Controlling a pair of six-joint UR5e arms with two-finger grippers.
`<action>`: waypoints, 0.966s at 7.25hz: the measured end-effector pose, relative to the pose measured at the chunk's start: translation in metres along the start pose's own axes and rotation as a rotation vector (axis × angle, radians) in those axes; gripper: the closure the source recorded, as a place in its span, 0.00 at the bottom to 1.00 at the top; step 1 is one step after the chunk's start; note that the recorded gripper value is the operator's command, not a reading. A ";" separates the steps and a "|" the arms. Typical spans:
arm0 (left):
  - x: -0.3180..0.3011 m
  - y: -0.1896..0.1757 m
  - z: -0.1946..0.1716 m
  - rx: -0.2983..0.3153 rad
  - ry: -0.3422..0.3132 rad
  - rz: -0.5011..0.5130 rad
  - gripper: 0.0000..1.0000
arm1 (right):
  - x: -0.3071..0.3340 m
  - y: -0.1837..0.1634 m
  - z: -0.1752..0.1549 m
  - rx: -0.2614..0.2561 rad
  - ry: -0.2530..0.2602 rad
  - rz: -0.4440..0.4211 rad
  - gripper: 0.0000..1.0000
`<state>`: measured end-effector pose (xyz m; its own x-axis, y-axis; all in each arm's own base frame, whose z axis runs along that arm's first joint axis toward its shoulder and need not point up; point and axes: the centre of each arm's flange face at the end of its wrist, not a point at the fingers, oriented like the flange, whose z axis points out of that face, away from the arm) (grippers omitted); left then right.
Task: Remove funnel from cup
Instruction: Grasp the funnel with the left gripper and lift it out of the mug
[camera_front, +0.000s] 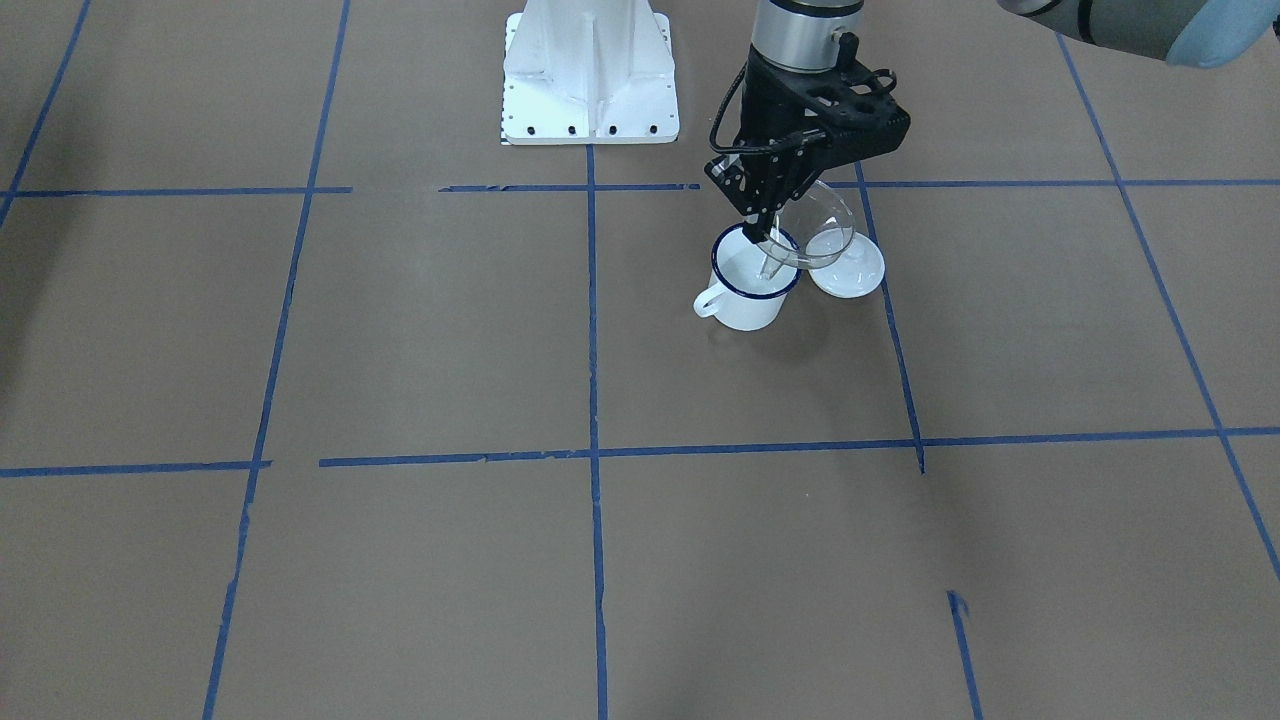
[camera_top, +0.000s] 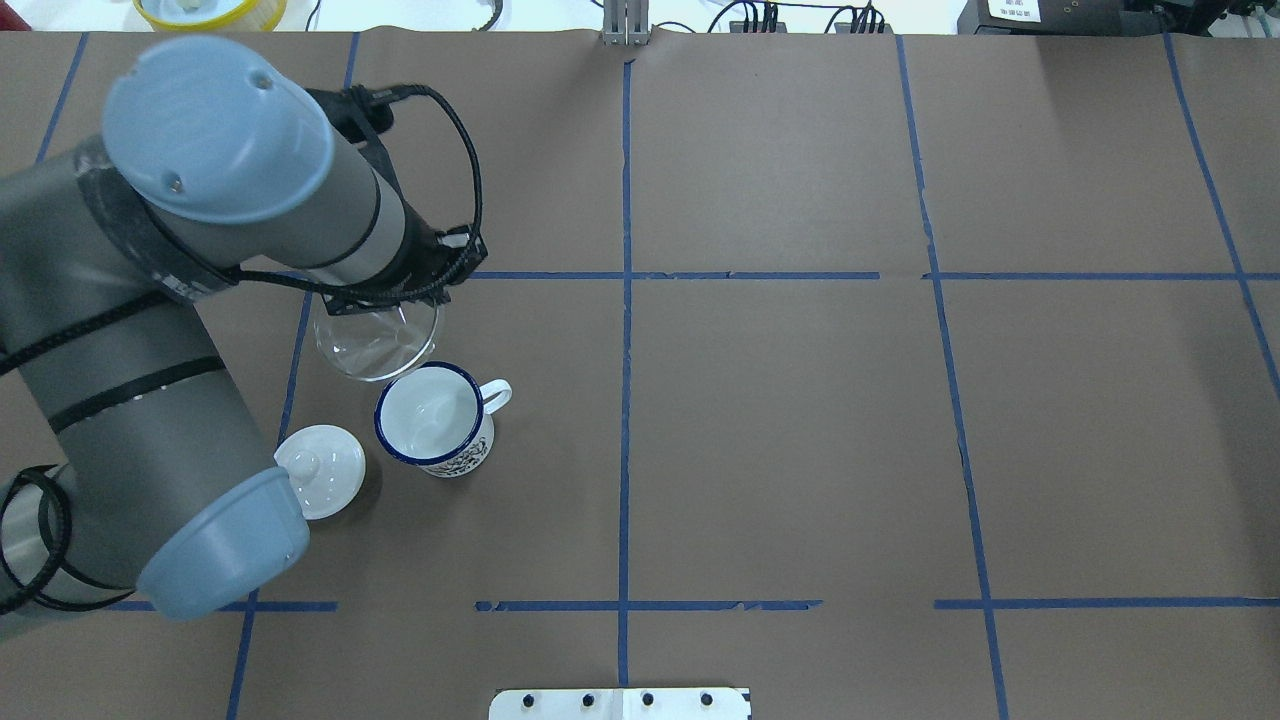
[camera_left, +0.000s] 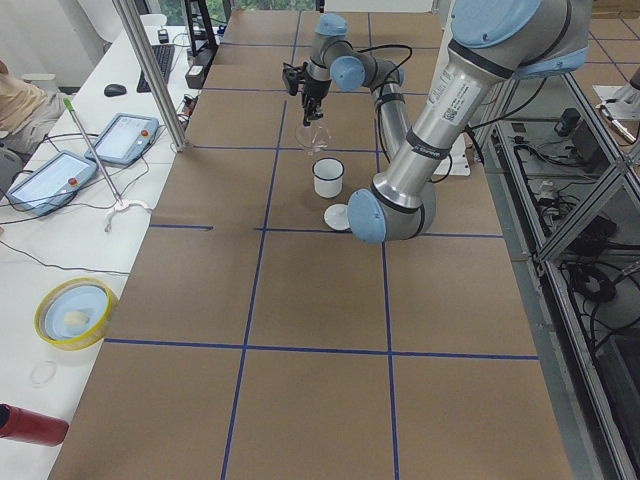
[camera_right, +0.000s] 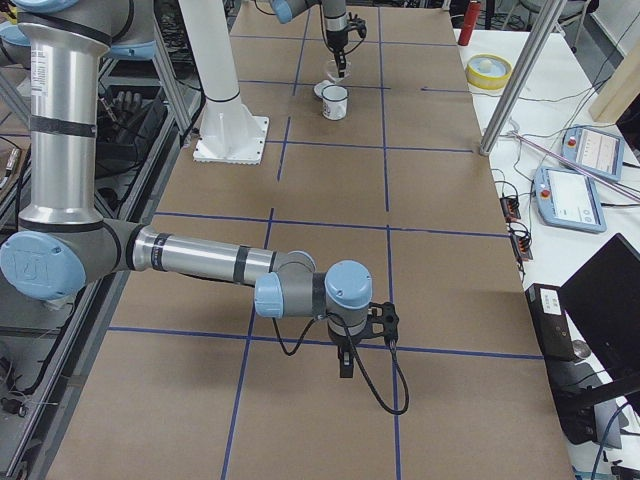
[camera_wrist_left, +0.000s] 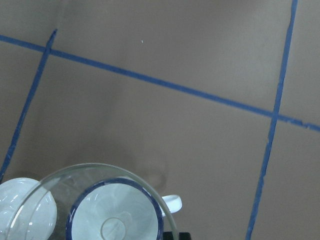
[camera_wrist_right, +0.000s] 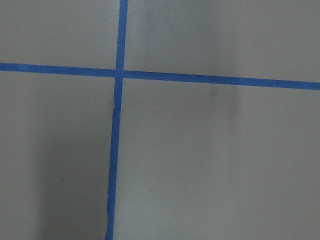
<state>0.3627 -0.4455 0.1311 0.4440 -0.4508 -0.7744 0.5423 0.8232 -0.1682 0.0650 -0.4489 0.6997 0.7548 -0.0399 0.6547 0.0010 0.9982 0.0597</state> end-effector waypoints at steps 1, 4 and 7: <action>0.005 -0.022 0.007 0.082 0.086 -0.129 1.00 | 0.000 0.000 0.000 0.000 0.000 0.000 0.00; 0.003 -0.094 0.082 0.278 0.293 -0.438 1.00 | 0.000 0.000 0.000 0.000 0.000 0.000 0.00; -0.034 -0.148 0.198 0.417 0.437 -0.551 1.00 | 0.000 0.000 0.000 0.000 0.000 0.000 0.00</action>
<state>0.4088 -0.6210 0.3033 -0.2350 -0.5068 -0.8294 0.8609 0.2876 -0.4197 0.0650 -0.4489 0.6996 0.7548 -0.0400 0.6547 0.0009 0.9982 0.0600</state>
